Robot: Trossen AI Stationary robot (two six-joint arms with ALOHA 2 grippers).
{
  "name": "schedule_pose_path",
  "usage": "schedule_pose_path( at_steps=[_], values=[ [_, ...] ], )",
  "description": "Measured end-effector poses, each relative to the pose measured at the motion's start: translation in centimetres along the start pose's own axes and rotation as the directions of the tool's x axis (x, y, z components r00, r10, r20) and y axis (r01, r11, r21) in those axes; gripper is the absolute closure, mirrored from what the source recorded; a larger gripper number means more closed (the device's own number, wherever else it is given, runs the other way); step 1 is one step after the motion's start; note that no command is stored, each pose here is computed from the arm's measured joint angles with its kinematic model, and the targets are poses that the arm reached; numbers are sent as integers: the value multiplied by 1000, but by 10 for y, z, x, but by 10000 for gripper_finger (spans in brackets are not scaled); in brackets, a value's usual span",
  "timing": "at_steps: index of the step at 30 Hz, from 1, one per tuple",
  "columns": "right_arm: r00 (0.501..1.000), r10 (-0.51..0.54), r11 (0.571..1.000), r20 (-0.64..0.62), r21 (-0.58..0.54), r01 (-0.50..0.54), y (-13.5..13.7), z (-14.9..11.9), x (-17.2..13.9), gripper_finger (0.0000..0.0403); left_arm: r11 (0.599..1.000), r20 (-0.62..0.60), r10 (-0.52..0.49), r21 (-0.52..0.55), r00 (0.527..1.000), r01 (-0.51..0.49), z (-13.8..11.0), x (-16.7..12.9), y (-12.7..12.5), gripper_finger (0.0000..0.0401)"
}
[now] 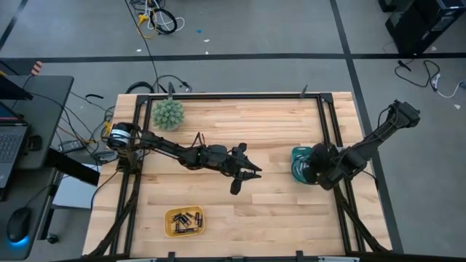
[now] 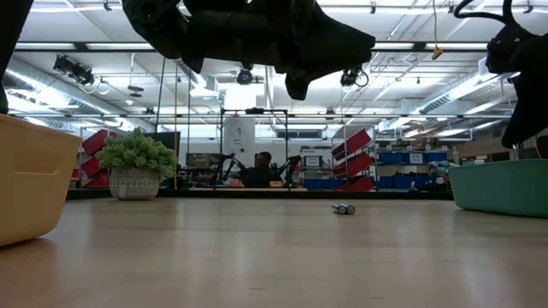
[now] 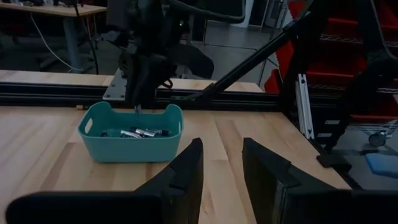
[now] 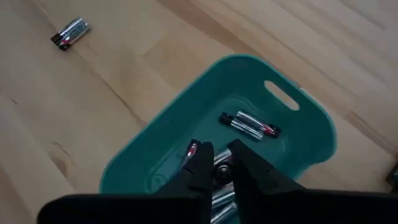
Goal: Sort batteries
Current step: Put the silver battery into the green bin
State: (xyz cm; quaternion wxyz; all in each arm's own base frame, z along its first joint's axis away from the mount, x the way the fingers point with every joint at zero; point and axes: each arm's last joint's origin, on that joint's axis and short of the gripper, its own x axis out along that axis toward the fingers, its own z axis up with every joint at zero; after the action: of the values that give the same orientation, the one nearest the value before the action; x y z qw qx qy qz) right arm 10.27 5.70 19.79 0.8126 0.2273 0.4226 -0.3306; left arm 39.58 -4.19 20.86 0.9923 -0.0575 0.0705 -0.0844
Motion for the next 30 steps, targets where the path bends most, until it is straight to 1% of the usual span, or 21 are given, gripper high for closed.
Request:
schedule_pose_path(
  at_steps=[4,7,9,11,13,14,16,17,19,23,25,27,30],
  values=[
    [1000,-6,1000,3,13,6,4,0,3,340,1000,-24,10,-2,1000,-10,-2,0,0,293],
    [1000,0,1000,5,21,0,6,0,4,324,997,-63,78,-1,995,-78,-7,0,2,293],
    [1000,10,1000,14,28,-11,7,0,4,315,989,-102,144,-17,984,-146,-11,-1,5,293],
    [999,22,999,38,36,-24,9,1,4,308,965,-152,249,-45,957,-258,-17,-2,8,293],
    [997,37,998,68,39,-40,11,2,4,304,924,-222,356,-64,908,-378,-25,-5,12,293],
    [995,47,998,85,40,-50,12,2,3,303,904,-262,394,-65,881,-423,-29,-7,13,293],
    [989,63,997,131,44,-69,14,3,3,301,874,-336,437,-62,834,-483,-38,-11,15,293],
    [985,69,996,159,46,-77,15,3,2,301,866,-361,443,-65,820,-496,-42,-11,16,293],
    [975,83,995,207,38,-93,18,4,1,302,868,-403,437,-46,804,-495,-50,-10,16,293],
    [957,119,992,265,18,-128,25,6,1,302,910,-451,381,31,807,-413,-71,-3,12,293],
    [950,137,990,280,5,-144,29,7,1,301,919,-464,373,65,804,-388,-80,0,11,293],
    [947,147,989,285,-11,-150,33,7,2,301,920,-471,371,68,800,-386,-86,2,11,293],
    [948,142,990,284,-30,-139,36,5,5,302,903,-460,385,7,800,-430,-87,3,15,293]
  ],
)
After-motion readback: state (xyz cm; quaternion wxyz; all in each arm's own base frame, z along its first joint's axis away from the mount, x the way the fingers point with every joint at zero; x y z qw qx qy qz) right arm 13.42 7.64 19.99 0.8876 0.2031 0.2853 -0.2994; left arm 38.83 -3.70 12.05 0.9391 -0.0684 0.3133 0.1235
